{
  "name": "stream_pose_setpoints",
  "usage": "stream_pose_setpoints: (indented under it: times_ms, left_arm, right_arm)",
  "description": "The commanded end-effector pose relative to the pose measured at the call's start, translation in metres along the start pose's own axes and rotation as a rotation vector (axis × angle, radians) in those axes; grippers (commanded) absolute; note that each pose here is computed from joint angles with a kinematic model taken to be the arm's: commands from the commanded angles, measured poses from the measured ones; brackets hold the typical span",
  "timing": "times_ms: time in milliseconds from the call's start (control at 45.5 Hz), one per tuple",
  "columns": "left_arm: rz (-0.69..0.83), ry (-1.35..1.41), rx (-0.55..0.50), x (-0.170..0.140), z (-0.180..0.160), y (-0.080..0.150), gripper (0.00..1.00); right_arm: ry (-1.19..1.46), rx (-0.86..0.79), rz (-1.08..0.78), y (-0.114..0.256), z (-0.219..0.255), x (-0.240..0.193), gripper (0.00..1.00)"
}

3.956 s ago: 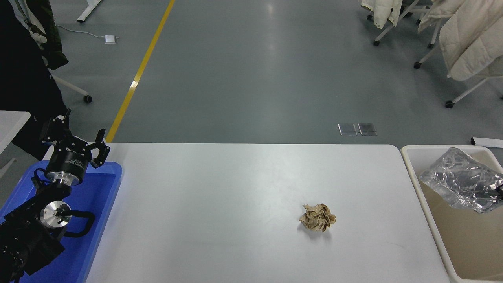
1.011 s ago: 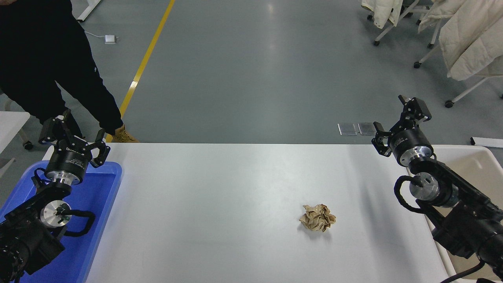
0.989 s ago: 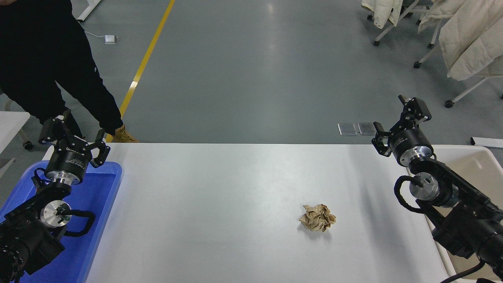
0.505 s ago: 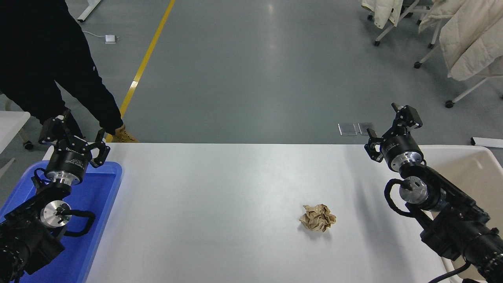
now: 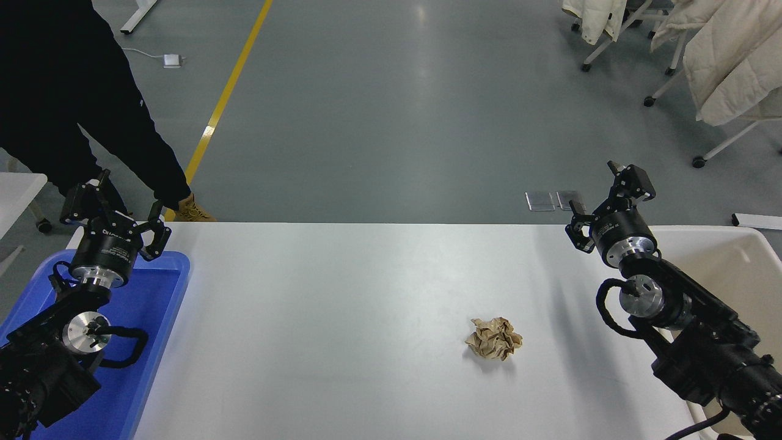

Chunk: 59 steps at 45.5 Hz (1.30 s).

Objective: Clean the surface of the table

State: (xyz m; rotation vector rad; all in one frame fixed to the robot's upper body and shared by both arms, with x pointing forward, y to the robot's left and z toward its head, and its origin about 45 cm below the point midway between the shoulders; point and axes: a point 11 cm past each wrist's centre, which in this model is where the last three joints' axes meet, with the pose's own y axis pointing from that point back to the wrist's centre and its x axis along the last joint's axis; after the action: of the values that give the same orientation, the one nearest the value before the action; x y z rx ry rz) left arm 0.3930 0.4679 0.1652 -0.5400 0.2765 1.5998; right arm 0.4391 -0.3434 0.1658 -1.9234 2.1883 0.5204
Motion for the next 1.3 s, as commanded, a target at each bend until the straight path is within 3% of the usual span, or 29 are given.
stream_pose_setpoints:
  times_ms: [0, 176, 352, 637, 813, 1055, 1275]
  left_arm:
    - [0.000, 0.000, 0.000, 0.000, 0.000, 0.000, 1.00]
    - [-0.001, 0.001, 0.000, 0.000, 0.000, 0.000, 1.00]
    - [-0.001, 0.001, 0.000, 0.000, 0.000, 0.000, 1.00]
    - [0.000, 0.000, 0.000, 0.000, 0.000, 0.000, 1.00]
    - [-0.001, 0.001, 0.000, 0.000, 0.000, 0.000, 1.00]
    - [0.000, 0.000, 0.000, 0.000, 0.000, 0.000, 1.00]
    - [-0.001, 0.002, -0.001, 0.000, 0.000, 0.000, 1.00]
  right_arm:
    - [0.019, 0.011, 0.026, 0.008, -0.011, 0.027, 1.00]
    - [0.131, -0.027, -0.061, 0.014, -0.006, 0.023, 1.00]
    - [0.547, -0.130, -0.223, 0.033, 0.003, 0.031, 1.00]
    - [1.041, -0.172, -0.576, 0.061, 0.001, -0.003, 1.00]
    - [1.229, -0.371, -0.717, 0.091, 0.022, -0.006, 1.00]
    - [1.309, -0.680, -0.728, 0.118, 0.051, -0.023, 1.00]
    - [1.053, -0.853, -0.678, 0.124, 0.073, -0.052, 0.99]
